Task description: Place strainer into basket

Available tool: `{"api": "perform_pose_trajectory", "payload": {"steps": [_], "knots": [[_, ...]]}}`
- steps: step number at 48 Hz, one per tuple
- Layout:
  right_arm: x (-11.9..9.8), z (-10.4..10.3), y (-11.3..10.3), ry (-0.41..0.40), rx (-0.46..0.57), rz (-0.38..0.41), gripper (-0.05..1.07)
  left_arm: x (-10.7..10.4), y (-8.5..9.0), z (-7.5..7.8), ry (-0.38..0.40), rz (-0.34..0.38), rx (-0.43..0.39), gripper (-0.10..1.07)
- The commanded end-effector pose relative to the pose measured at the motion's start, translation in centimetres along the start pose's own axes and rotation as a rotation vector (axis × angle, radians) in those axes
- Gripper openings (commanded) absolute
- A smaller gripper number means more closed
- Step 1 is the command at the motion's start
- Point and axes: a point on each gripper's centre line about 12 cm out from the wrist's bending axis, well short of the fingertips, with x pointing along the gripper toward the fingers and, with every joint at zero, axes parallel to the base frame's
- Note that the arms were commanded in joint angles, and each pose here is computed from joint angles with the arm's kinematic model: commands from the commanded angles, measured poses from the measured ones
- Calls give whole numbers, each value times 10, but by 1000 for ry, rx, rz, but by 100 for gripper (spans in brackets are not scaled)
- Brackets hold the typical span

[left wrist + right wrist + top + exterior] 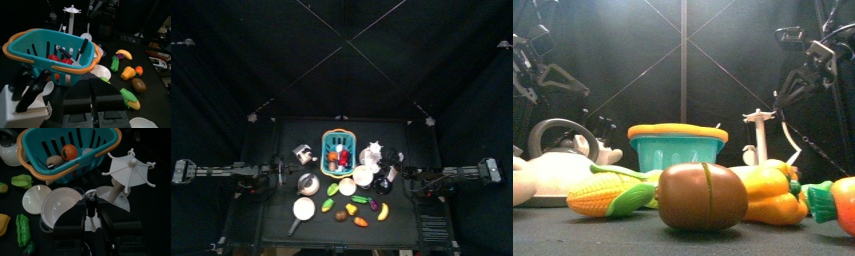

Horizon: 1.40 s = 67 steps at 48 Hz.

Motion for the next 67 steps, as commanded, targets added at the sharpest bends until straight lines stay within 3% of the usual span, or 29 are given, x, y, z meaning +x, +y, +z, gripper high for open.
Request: {"api": "perform_pose_trajectory", "payload": {"steps": [1,17,31,39,46,56,67], "knots": [[-6,18,8,-45,-1,28,53,2,-1,6,-19,0,-1,-2],[-17,59,26,-205,-101,114,53,2,-1,7,-22,0,-1,-2],[-23,102,51,-382,-190,297,53,2,0,8,-22,4,-1,-2],[-4,119,52,-409,-198,363,53,2,1,8,-23,9,0,-2],[24,128,40,-401,-158,392,54,2,1,8,-29,10,1,-2],[61,126,17,-363,-54,402,56,2,2,8,-26,12,1,-2],[93,114,7,-292,-12,381,74,2,2,7,-26,12,1,-2]]}}
